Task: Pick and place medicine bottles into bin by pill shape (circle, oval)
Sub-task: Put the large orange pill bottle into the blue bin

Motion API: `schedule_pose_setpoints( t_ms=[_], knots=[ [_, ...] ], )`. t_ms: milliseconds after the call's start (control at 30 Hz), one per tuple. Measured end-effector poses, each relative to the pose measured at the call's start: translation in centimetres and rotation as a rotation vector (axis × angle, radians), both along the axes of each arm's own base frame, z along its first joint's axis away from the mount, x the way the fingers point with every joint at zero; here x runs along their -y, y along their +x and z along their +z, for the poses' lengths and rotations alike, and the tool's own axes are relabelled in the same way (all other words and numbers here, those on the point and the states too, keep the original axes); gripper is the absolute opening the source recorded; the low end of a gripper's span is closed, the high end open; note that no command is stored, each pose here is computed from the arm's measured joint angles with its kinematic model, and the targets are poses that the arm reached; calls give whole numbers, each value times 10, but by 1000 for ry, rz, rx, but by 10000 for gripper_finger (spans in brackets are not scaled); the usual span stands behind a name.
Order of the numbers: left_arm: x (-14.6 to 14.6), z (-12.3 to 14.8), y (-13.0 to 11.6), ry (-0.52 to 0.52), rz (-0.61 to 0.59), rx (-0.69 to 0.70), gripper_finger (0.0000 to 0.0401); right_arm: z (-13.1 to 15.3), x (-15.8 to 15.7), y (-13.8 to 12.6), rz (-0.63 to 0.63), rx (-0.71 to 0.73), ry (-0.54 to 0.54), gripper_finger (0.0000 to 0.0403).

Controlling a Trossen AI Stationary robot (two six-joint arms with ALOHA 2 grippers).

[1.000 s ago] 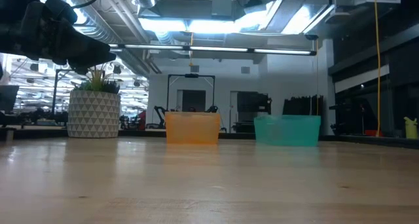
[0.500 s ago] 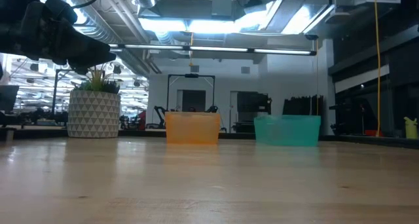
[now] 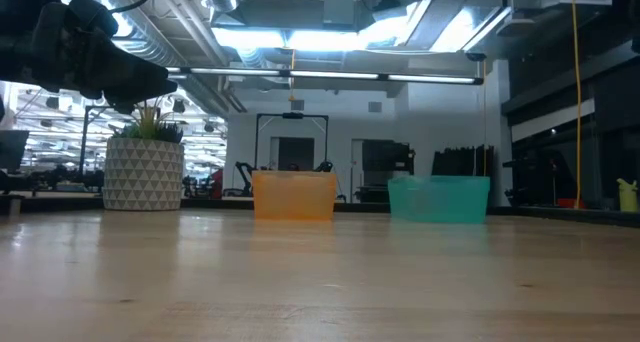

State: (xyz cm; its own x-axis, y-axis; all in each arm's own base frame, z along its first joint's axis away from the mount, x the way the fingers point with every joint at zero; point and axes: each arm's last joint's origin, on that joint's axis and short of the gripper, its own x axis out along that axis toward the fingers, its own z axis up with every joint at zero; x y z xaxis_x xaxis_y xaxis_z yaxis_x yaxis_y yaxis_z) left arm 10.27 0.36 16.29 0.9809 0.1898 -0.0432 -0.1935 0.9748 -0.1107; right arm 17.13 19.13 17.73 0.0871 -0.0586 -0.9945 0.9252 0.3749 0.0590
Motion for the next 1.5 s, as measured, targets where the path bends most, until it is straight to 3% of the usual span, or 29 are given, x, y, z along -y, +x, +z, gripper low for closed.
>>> schedule_pose_setpoints(
  t_ms=[267,533,833,1133,1300,1500],
  knots=[
    [0,0,0,0,0,0,176,22,3,15,17,8,-7,222],
    [0,0,0,0,0,1,176,72,35,44,84,37,-236,208],
    [0,0,0,0,0,0,176,94,126,89,251,-36,-290,217],
    [0,0,0,0,0,1,176,118,229,91,355,42,-341,216],
    [0,0,0,0,0,1,176,111,277,93,359,48,-299,217],
    [0,0,0,0,0,1,176,87,312,98,376,-4,-203,217]
  ],
)
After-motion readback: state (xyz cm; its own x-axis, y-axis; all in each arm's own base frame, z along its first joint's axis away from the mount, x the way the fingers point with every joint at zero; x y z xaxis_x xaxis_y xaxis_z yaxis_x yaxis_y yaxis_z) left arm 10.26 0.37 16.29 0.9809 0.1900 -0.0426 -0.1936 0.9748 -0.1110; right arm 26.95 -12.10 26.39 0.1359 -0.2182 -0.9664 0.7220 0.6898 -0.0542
